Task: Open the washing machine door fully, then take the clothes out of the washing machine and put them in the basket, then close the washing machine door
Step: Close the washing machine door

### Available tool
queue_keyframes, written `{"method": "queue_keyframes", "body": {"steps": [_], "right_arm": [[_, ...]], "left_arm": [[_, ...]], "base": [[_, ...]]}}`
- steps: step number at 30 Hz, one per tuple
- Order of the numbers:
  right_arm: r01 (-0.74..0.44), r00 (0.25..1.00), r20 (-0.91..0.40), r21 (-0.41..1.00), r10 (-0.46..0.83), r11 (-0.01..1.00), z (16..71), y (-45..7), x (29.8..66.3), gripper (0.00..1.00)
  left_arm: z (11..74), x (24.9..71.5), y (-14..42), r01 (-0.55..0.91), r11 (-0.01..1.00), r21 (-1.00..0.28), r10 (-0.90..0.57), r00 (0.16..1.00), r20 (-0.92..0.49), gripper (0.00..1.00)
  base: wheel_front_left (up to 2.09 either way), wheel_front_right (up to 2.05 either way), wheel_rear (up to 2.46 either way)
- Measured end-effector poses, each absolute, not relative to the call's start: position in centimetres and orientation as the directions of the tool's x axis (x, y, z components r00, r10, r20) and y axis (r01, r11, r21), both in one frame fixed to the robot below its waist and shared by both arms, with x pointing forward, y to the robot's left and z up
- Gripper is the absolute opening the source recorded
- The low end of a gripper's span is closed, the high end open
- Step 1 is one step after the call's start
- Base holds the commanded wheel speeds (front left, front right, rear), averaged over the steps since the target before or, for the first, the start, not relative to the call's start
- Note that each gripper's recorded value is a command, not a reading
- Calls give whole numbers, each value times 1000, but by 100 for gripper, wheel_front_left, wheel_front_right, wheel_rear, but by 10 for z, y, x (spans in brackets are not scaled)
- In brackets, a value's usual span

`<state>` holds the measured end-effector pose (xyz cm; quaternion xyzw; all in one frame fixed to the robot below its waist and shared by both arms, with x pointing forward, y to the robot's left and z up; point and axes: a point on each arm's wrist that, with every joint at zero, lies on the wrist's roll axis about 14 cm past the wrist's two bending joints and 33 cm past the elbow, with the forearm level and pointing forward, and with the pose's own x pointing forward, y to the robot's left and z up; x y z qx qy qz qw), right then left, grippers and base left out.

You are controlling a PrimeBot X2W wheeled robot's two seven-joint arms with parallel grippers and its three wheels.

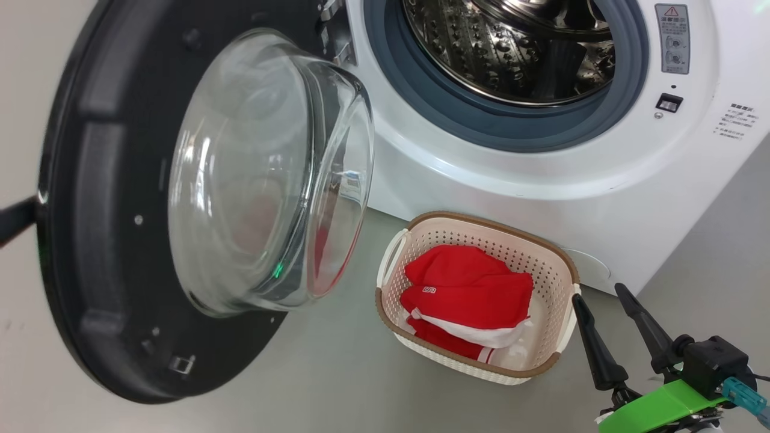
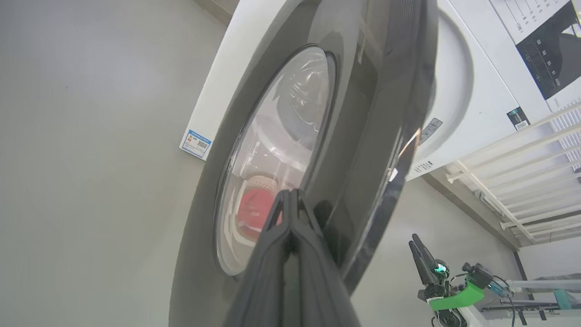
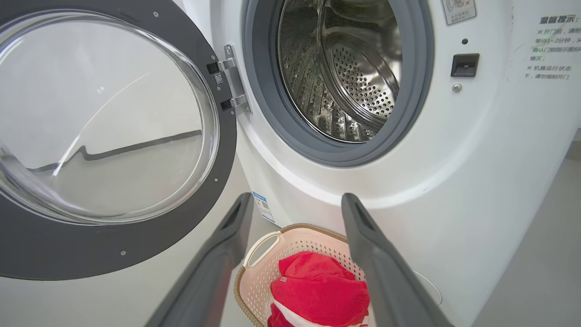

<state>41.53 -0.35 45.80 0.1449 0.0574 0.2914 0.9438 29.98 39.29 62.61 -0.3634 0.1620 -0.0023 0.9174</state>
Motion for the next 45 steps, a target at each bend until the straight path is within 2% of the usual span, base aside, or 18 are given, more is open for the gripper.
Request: {"method": "queue_keyframes", "body": {"steps": [17,36,45], "right_arm": [[-474,861,-31,313,508,823,456,-26,417,100],[-375,912,-44,314,408,872,452,-63,419,100],[-357,921,-38,318,388,878,453,-69,420,100]], "left_arm": [[631,335,319,99,767,-634,-340,901,-271,0],[639,383,230,333,675,-658,-558,814,-160,0],[644,393,219,359,660,-660,-566,815,-122,0]], "base": [[0,0,0],[0,0,0],[0,0,0]]}}
